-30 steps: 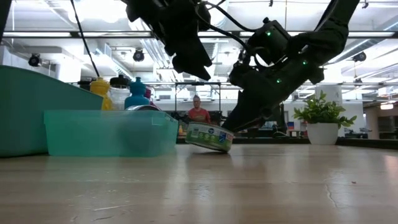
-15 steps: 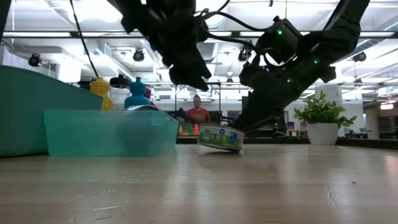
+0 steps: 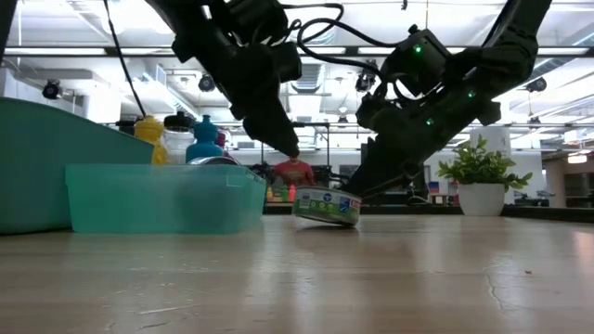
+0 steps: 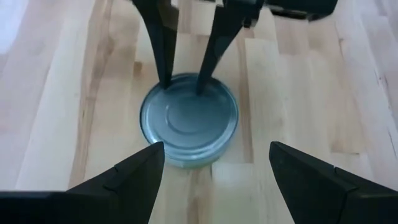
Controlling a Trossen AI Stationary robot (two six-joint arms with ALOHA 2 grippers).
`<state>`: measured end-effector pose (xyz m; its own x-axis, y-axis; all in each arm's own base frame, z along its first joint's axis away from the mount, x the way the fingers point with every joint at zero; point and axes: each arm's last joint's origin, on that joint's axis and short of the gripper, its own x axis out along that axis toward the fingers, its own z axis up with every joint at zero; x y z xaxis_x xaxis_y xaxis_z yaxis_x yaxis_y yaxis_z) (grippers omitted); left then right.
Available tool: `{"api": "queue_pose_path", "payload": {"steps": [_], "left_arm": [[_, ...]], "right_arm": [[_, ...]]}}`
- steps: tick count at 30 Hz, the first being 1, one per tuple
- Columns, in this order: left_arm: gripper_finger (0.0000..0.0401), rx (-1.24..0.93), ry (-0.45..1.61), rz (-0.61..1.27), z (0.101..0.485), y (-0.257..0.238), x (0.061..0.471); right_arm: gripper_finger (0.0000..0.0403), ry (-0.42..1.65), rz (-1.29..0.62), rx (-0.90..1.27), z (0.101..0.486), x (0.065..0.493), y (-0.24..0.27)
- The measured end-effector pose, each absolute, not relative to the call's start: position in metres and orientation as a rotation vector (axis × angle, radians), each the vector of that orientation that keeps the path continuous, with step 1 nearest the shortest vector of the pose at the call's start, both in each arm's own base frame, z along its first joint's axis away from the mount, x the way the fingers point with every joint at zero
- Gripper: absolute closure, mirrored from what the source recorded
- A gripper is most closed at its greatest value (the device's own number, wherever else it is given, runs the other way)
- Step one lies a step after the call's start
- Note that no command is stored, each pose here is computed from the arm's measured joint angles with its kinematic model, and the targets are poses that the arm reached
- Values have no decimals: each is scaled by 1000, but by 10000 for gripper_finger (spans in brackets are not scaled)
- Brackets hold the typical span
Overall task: Pick & Place Food Item
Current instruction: Put the green tuna can into the light green bin
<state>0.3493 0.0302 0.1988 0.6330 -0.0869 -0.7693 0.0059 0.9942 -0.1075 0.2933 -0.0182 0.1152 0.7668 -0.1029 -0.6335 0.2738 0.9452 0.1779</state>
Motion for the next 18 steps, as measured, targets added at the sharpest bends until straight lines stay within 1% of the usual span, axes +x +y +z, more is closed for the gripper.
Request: {"api": "queue_pose_path", "payload": {"steps": [5,9,13,15,18], "left_arm": [[105,-99,834,-50,200,31,355],[105,-104,856,-49,190,31,360],[105,-139,952,-35,177,33,368],[105,-150,1026,-31,176,34,371],[105,-137,1040,-37,182,36,375]], "right_arm": [[256,667,-209,264,115,293,-18],[256,667,-210,263,115,293,-18],[256,668,-210,263,114,292,-18],[256,669,-211,264,114,292,-18],[256,670,-213,263,114,291,-18]]}}
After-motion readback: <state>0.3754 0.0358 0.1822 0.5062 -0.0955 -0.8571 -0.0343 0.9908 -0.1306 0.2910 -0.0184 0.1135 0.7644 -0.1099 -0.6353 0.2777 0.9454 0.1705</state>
